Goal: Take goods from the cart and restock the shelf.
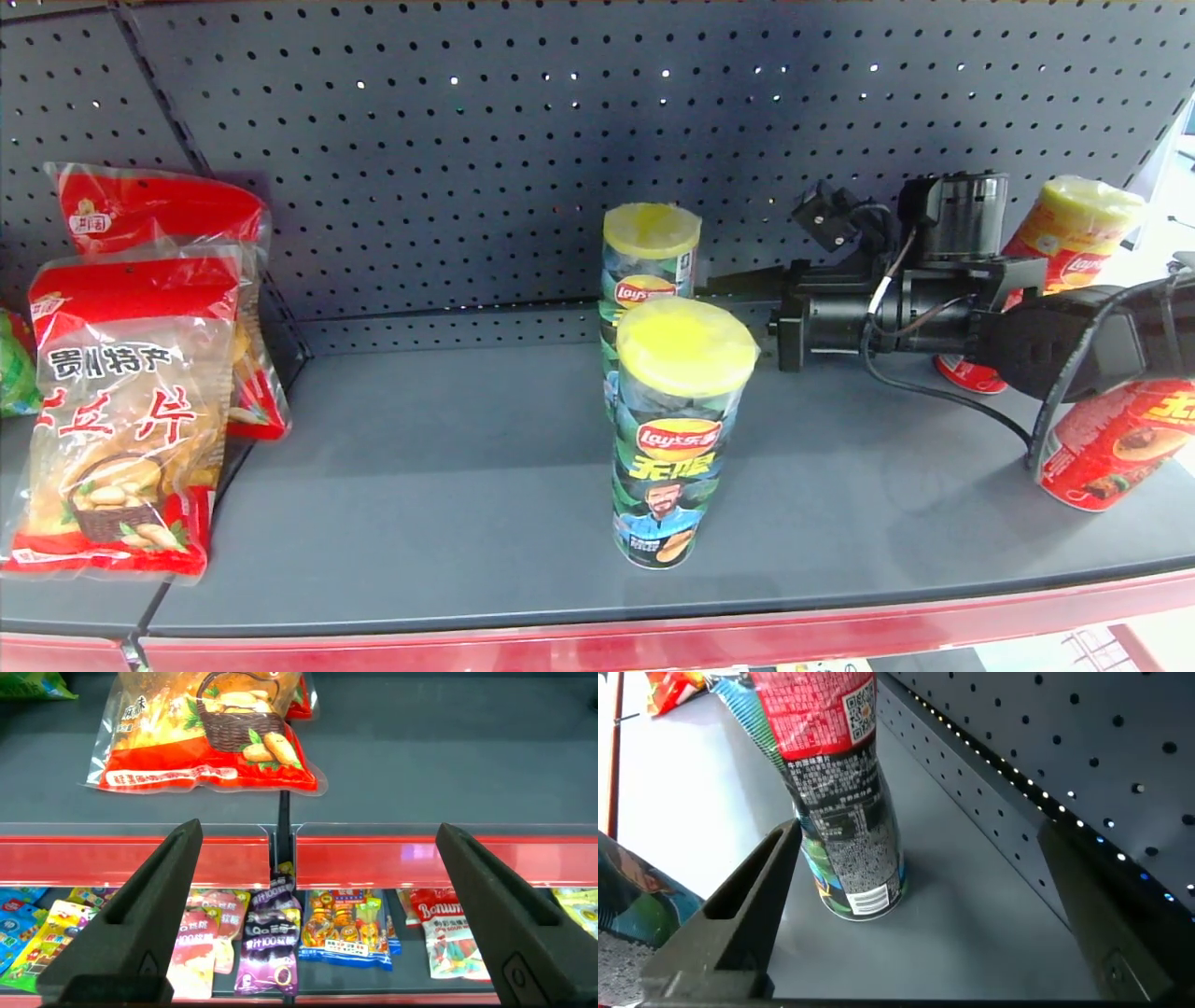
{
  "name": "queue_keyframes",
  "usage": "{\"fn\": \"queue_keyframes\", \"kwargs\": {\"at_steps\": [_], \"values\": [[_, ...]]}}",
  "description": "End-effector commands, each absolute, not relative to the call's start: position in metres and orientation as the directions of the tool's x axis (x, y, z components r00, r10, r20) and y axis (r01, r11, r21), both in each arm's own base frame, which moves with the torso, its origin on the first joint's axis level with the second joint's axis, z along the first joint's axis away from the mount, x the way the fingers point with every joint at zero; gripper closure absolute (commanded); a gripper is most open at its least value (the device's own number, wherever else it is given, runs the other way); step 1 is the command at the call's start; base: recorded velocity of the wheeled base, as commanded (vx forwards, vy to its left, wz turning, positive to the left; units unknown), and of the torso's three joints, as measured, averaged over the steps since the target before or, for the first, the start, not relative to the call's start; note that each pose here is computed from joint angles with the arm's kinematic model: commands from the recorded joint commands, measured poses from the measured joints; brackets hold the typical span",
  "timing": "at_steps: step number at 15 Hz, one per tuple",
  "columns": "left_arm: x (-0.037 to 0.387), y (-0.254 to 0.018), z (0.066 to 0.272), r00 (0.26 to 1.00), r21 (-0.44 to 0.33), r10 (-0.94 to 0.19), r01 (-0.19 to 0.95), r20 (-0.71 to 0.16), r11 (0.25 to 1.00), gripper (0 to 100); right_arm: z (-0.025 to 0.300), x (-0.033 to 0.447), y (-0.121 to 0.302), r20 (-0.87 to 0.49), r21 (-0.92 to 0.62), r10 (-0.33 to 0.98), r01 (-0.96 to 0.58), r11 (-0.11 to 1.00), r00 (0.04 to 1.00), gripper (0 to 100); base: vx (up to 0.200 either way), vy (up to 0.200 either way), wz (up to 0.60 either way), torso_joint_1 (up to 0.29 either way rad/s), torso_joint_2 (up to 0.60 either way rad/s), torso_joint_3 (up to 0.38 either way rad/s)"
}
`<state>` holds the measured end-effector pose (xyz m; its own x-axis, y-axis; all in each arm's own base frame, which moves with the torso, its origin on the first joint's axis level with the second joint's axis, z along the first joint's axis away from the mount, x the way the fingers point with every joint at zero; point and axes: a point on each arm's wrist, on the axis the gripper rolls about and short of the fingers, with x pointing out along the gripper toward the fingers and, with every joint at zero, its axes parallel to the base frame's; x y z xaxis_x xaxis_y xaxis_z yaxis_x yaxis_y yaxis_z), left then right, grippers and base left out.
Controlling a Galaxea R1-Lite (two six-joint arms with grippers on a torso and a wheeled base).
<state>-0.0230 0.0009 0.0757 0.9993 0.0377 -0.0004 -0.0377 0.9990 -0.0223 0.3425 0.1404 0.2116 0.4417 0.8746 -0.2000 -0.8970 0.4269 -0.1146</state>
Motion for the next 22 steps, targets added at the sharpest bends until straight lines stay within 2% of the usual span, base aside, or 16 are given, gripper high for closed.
{"fn": "queue_keyframes", "kwargs": {"at_steps": [1, 8, 13, 16, 22], "values": [[-0.023, 0.001, 0.076, 0.999, -0.023, 0.038, -0.038, -0.002, 0.999, 0, 0.212, 0.342, 0.140, -0.200, -0.115, 0.875, -0.898, 0.425, 0.440, 0, 0.000, 0.000, 0.00, 0.000, 0.00, 0.000], [-0.023, 0.001, 0.076, 0.999, -0.023, 0.038, -0.038, -0.002, 0.999, 0, 0.216, 0.307, 0.122, -0.211, -0.104, 0.870, -0.895, 0.434, 0.446, 0, 0.000, 0.000, 0.00, 0.000, 0.00, 0.000], [-0.023, 0.001, 0.076, 0.999, -0.023, 0.038, -0.038, 0.000, 0.999, 0, 0.215, 0.246, 0.099, -0.226, -0.086, 0.867, -0.896, 0.437, 0.444, 0, 0.000, 0.000, 0.00, 0.000, 0.00, 0.000], [-0.023, 0.001, 0.076, 0.999, -0.021, 0.040, -0.040, 0.000, 0.999, 0, 0.215, 0.208, 0.100, -0.211, -0.085, 0.911, -0.935, 0.345, 0.355, 0, 0.000, 0.000, 0.00, 0.000, 0.00, 0.000], [-0.023, 0.001, 0.076, 0.999, -0.021, 0.038, -0.038, 0.000, 0.999, 0, 0.216, 0.200, 0.102, -0.207, -0.092, 0.915, -0.938, 0.333, 0.346, 0, 0.000, 0.000, 0.00, 0.000, 0.00, 0.000]]}}
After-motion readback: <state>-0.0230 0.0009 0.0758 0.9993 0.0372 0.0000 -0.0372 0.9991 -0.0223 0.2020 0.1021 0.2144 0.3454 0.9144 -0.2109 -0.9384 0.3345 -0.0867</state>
